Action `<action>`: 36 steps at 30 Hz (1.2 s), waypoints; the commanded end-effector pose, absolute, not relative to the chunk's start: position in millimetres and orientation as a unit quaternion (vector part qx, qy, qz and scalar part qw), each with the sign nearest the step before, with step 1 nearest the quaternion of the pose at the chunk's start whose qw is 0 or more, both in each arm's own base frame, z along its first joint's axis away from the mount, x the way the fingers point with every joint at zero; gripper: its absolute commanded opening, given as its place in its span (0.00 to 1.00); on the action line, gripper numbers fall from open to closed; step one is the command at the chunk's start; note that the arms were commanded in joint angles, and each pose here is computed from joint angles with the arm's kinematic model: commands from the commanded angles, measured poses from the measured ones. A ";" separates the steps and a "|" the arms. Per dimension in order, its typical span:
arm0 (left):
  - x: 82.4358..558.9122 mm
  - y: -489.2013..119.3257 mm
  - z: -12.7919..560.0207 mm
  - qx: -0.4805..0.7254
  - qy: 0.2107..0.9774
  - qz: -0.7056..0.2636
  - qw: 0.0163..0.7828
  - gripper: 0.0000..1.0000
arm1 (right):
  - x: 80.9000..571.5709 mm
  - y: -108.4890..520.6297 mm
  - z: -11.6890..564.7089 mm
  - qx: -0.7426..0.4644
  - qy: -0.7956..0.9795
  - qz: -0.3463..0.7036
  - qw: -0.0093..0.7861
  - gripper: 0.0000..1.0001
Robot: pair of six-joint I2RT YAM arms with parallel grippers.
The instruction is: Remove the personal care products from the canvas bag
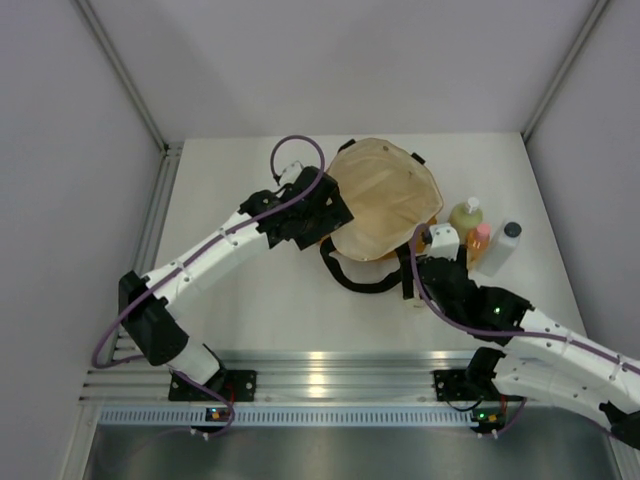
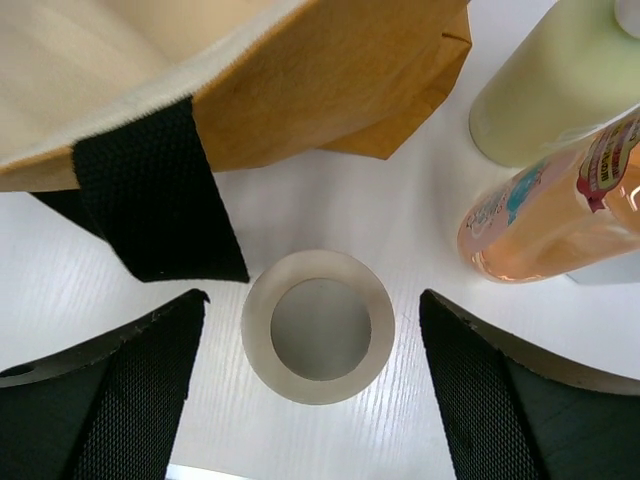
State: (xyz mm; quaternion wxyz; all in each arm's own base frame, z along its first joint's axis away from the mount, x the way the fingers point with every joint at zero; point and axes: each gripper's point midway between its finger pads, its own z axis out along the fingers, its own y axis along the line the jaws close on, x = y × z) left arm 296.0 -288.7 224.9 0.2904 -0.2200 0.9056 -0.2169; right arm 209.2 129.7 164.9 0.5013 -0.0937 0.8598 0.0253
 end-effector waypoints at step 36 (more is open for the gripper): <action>259.3 24.6 319.7 -0.241 0.823 0.139 0.496 0.98 | 183.6 39.4 395.4 0.041 0.789 0.033 0.612 0.99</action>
